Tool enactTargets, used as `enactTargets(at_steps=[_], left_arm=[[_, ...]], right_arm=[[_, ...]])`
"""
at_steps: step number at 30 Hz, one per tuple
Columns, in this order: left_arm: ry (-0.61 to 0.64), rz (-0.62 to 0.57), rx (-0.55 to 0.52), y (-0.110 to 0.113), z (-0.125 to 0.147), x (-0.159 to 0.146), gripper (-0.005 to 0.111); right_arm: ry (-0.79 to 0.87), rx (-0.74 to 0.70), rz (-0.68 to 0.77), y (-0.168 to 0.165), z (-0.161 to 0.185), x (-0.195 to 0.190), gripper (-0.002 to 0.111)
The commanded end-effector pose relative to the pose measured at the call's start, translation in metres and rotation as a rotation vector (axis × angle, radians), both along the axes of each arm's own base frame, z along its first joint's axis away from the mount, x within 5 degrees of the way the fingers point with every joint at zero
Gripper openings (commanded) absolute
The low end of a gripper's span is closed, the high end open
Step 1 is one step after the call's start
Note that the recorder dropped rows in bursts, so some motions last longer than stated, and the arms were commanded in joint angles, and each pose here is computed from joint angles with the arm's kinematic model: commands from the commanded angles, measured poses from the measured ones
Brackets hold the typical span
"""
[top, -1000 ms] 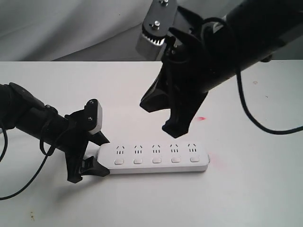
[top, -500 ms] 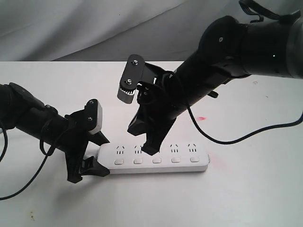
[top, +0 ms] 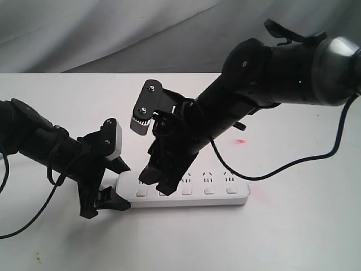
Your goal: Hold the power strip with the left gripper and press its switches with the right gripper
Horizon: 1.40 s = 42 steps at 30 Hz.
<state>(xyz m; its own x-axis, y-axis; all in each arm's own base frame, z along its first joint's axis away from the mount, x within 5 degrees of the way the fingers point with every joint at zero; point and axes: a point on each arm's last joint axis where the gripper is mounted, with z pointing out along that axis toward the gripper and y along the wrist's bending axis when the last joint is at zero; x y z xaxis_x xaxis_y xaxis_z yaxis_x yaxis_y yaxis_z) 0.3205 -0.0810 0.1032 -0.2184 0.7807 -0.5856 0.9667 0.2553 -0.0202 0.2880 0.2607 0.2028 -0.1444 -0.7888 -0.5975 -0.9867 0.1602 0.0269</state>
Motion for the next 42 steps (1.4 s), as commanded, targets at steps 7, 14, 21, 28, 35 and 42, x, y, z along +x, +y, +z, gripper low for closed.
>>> enactTargets(at_steps=[7, 14, 21, 28, 35, 42], left_arm=[[0.002, -0.008, -0.003, 0.000, 0.000, -0.001, 0.068], [0.001, -0.010, -0.003, 0.000, 0.000, -0.001, 0.068], [0.001, -0.010, -0.003, 0.000, 0.000, -0.001, 0.068], [0.003, -0.007, -0.003, 0.000, 0.000, -0.001, 0.068], [0.003, -0.007, -0.003, 0.000, 0.000, -0.001, 0.068], [0.001, -0.010, -0.003, 0.000, 0.000, -0.001, 0.068]], right_arm=[[-0.152, -0.015, 0.034, 0.019, -0.029, 0.010, 0.054], [-0.157, -0.015, 0.011, 0.024, -0.051, 0.017, 0.054], [-0.156, -0.005, 0.029, 0.027, -0.062, 0.018, 0.054], [-0.170, -0.009, 0.044, 0.027, -0.063, 0.018, 0.054], [-0.176, -0.020, 0.067, 0.027, -0.068, 0.018, 0.054], [-0.167, -0.031, 0.063, 0.027, -0.076, 0.019, 0.054]])
